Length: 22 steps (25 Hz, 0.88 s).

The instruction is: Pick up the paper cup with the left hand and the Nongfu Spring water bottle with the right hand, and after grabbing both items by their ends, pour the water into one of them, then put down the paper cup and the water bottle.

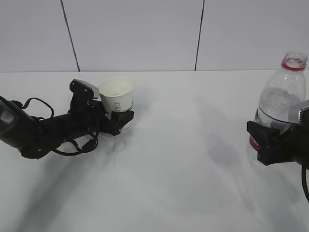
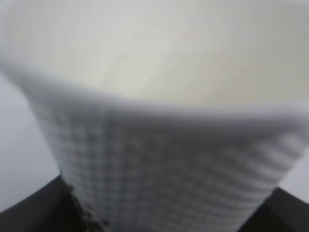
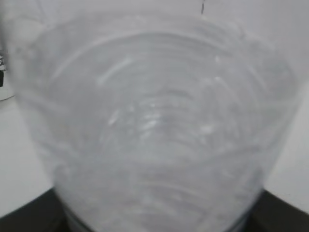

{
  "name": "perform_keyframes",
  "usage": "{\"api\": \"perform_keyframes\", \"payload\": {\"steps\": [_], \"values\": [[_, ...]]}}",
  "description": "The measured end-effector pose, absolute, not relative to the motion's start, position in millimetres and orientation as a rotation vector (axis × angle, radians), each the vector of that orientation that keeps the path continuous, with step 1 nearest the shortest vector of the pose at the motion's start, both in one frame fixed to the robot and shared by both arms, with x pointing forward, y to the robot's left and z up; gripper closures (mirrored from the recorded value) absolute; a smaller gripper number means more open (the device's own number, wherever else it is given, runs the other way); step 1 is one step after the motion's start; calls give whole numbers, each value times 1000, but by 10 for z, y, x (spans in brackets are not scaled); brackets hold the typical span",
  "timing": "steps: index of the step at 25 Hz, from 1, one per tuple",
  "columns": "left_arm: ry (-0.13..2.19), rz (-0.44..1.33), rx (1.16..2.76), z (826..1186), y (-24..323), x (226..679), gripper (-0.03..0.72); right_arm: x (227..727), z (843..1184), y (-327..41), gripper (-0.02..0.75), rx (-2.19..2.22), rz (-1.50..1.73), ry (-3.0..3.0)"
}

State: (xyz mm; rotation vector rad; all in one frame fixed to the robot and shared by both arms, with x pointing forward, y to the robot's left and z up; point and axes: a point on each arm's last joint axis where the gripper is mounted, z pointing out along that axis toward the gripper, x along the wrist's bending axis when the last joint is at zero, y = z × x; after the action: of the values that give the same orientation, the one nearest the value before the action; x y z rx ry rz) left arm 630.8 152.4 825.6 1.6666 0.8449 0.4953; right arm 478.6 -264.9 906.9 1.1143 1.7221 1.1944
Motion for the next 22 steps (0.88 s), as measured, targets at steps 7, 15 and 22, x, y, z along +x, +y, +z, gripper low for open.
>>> {"api": "perform_keyframes", "payload": {"steps": [7,15,22], "values": [[835,499,1671,8455,1575,6174,122,4786,9069,-2649,288,1114,1194,1722],[817,506,1667,8723,1626,5963,122,4783,9076,-2634,288,1093,1208,1731],[812,507,1665,8910,1685,5734,122,4776,9079,-2614,288,1090,1235,1739]]}}
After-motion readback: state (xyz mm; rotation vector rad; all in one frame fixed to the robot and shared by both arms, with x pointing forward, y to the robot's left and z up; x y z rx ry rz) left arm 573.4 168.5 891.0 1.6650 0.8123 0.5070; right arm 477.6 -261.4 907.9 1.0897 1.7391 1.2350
